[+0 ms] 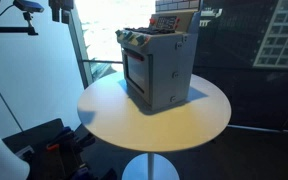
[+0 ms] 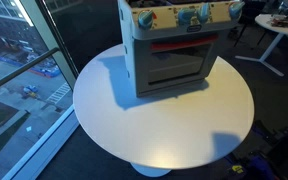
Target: Turn the third knob from the left clockwise
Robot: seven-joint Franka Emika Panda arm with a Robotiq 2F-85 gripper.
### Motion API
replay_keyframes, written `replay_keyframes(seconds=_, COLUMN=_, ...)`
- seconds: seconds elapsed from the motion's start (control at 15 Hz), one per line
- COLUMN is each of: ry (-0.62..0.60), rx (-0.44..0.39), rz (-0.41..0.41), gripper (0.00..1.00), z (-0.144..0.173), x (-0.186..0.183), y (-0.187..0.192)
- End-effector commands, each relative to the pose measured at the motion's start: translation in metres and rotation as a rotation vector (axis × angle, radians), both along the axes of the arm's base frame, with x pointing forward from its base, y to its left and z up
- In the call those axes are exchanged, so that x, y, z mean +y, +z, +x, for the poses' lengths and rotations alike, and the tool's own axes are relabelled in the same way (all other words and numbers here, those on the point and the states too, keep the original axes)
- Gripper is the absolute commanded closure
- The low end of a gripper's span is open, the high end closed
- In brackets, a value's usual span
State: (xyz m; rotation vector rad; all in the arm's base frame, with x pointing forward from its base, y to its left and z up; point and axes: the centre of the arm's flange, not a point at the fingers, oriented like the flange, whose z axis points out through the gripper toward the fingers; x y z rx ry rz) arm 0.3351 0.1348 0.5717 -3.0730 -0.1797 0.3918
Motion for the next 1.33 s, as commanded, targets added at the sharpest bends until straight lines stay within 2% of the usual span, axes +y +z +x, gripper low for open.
replay_keyframes(seconds=0.0, ry=0.0, rx=0.0, rz=0.0, gripper=0.0, z=0.0, x=0.0, y=0.0)
replay_keyframes(seconds=0.93, ry=0.0, rx=0.0, rz=0.0, gripper=0.0, z=0.0, x=0.0, y=0.0)
replay_keyframes(seconds=1.27, ry=-0.007, rx=-0.035, rz=-0.002, gripper=0.0, z=0.021, x=0.002, y=0.013)
